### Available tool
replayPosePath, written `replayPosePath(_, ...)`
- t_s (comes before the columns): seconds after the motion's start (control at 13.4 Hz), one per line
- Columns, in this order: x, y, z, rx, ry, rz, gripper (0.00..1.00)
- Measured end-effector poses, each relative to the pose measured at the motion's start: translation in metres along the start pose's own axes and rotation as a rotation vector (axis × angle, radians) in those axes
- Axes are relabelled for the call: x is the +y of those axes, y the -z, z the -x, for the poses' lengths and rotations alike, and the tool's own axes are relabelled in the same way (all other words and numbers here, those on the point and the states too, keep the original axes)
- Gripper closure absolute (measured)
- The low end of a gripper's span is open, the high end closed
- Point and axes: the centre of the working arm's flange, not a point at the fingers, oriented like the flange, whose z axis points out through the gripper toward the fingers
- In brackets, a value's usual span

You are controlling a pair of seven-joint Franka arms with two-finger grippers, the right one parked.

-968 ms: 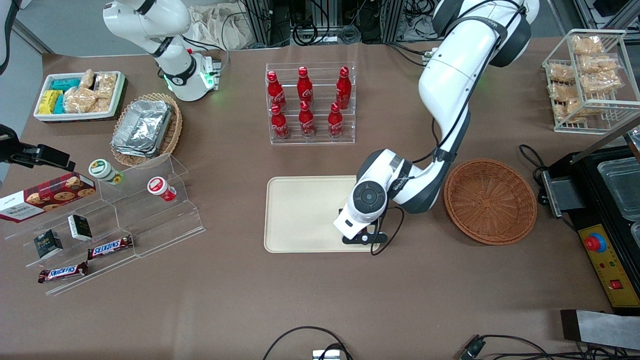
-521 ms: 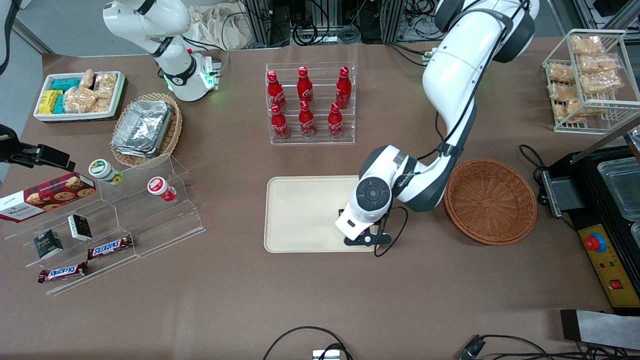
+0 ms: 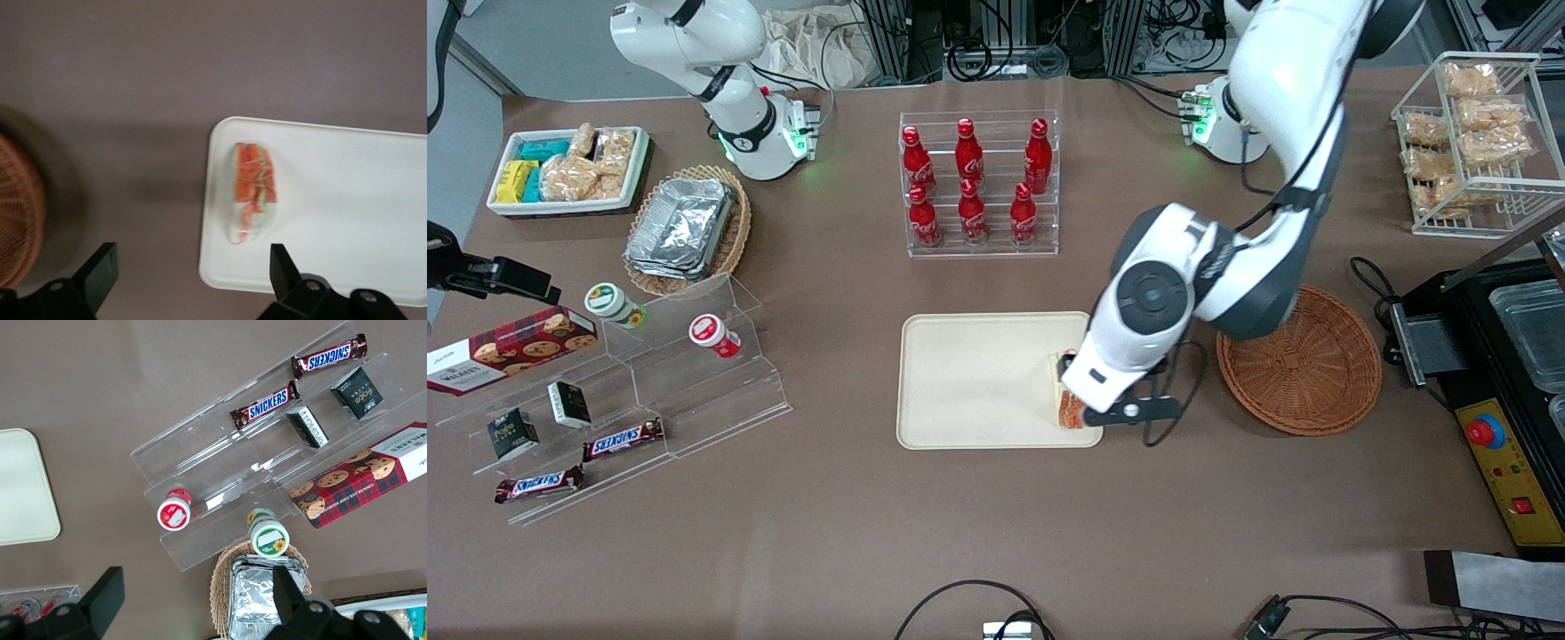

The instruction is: Place sandwich from basket to tray

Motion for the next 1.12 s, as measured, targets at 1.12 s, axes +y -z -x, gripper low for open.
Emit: replayPosePath(1.12, -0.234, 0.104, 0.034, -0.019, 0.085, 0.036, 0.00)
